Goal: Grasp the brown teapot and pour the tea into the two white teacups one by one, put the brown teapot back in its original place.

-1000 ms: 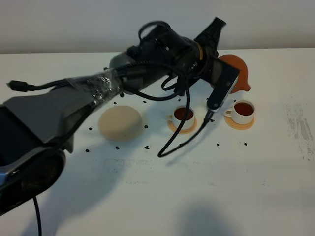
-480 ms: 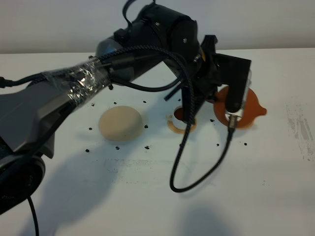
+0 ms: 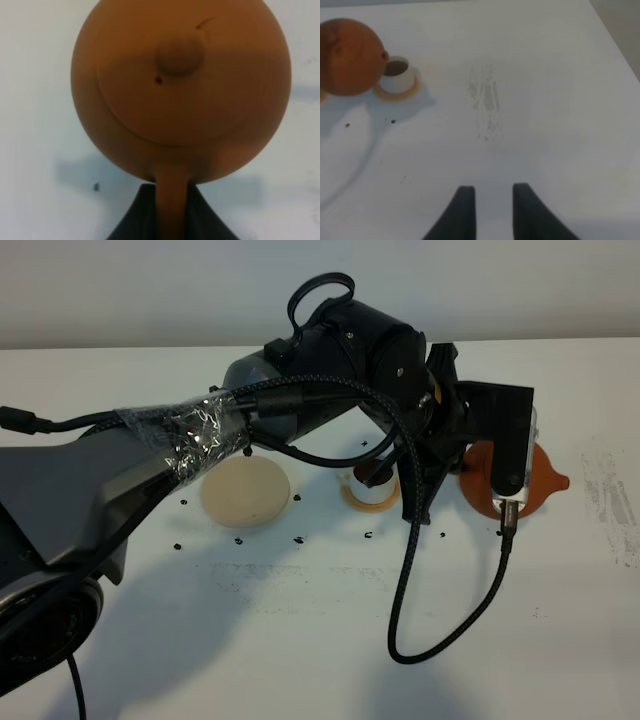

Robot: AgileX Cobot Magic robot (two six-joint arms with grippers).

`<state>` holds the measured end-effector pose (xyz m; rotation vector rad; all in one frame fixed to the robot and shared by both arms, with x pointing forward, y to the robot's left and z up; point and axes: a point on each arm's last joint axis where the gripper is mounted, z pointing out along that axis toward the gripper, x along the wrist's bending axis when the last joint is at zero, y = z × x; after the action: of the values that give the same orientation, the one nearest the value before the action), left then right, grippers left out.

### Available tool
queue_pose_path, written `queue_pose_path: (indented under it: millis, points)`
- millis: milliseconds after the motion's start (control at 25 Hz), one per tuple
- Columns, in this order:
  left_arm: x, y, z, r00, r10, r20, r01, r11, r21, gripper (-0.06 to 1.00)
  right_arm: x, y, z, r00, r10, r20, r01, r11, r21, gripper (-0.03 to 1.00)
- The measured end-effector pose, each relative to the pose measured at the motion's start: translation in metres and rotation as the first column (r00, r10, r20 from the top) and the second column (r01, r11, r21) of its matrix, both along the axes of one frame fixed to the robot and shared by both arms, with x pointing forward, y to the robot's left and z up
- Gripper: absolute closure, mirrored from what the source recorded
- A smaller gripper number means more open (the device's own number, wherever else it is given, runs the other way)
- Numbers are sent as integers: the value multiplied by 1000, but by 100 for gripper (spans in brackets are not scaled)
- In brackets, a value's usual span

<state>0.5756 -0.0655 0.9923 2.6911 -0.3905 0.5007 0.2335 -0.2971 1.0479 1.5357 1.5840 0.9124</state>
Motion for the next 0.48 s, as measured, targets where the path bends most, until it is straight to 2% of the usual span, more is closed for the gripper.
queue_pose_path:
  millis: [280, 480]
  points:
    - [-6, 4, -18, 998, 21, -55, -20, 999, 26, 87, 0, 0, 0, 1000, 0, 0, 0, 1000, 0, 76]
    - [-10, 2, -30, 997, 30, -69, -30, 1000, 3, 87, 0, 0, 0, 1000, 0, 0, 0, 1000, 0, 76]
